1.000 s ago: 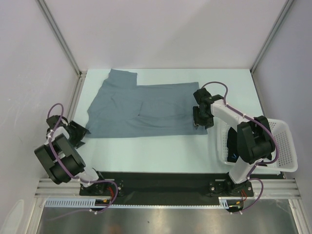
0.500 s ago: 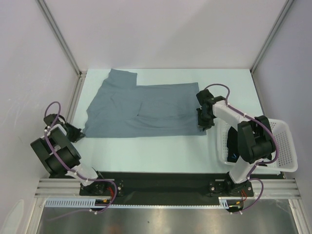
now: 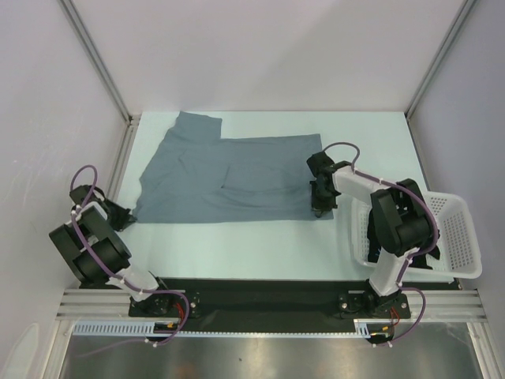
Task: Fold and stack the t-shirts
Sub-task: Fold the tshirt
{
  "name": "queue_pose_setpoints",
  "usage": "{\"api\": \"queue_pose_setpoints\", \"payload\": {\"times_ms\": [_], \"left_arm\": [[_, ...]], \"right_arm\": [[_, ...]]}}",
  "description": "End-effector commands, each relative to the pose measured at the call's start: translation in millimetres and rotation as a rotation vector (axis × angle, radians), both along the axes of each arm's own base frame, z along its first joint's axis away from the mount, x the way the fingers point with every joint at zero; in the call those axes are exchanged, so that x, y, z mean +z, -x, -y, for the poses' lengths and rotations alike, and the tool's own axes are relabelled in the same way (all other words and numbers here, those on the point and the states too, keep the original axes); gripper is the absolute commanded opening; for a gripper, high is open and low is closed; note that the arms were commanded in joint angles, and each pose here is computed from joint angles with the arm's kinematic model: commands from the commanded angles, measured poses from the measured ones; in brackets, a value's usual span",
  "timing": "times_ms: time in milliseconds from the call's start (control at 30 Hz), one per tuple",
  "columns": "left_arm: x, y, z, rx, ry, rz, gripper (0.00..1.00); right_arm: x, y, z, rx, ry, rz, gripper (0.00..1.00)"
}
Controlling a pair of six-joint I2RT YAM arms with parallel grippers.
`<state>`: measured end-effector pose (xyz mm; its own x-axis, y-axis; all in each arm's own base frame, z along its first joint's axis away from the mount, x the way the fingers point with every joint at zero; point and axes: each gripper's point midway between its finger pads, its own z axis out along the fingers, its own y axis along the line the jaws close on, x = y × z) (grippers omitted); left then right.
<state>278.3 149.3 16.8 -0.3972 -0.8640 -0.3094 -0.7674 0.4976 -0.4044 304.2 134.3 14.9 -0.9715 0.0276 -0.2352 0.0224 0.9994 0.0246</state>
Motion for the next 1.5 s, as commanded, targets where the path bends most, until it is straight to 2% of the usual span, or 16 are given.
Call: {"api": "queue_pose_setpoints", "payload": {"times_ms": [0,400,433,467,533,567,633,667,767,833,933,1033,1133,1267,1367,1467], "left_arm": [[-3.7,19.5,-34.9,0.106,-0.090,-0.078,0.00],[-6.6,38.6,-37.9,0.168,-0.074,-0.119,0.01],[-4.9,38.4,-38.5,0.169,-0.076,-0.119,0.07],[-3.0,39.2,-39.5,0.181,-0.079,-0.122,0.24],[5.0,41.6,-38.8,0.194,-0.089,-0.116,0.38],[7.4,42.3,-37.0,0.208,-0.083,-0.115,0.47],[13.7,45.2,-33.8,0.226,-0.077,-0.113,0.52],[15.9,46.5,-31.6,0.239,-0.071,-0.115,0.55],[28.1,52.4,-27.7,0.277,-0.067,-0.127,0.56],[42.1,41.4,-18.6,0.242,-0.063,-0.079,0.54],[57.7,7.4,18.3,0.053,-0.081,-0.005,0.56],[71.6,-26.9,74.6,-0.197,-0.073,0.084,0.53],[88.4,-48.7,121.0,-0.376,-0.106,0.159,0.47],[89.4,-67.3,196.8,-0.605,0.018,0.239,0.45],[66.4,-76.2,221.5,-0.632,0.105,0.212,0.35],[46.2,-80.6,238.6,-0.652,0.153,0.166,0.32]], "right_arm": [[-29.2,28.8,39.7,-0.088,0.148,-0.077,0.00],[-21.0,54.4,51.6,-0.114,0.211,-0.090,0.00],[-14.5,50.9,48.1,-0.109,0.198,-0.076,0.00],[2.6,36.6,39.9,-0.089,0.168,-0.030,0.00],[24.2,17.7,35.1,-0.080,0.149,0.030,0.03],[42.3,-0.4,30.9,-0.082,0.131,0.081,0.12],[58.2,-19.7,31.0,-0.067,0.114,0.122,0.21],[62.3,-27.4,30.3,-0.060,0.112,0.137,0.33],[68.6,-52.3,31.5,-0.043,0.097,0.162,0.51],[64.1,-63.5,30.1,-0.025,0.083,0.154,0.57],[57.0,-77.8,27.1,0.006,0.067,0.160,0.64],[52.5,-92.2,19.7,0.028,0.021,0.166,0.64],[49.7,-101.0,20.8,0.024,0.009,0.170,0.56],[38.6,-111.8,16.4,0.054,-0.033,0.168,0.55],[32.3,-117.8,14.2,0.062,-0.044,0.172,0.46],[32.4,-122.1,13.9,0.067,-0.037,0.181,0.38]]}}
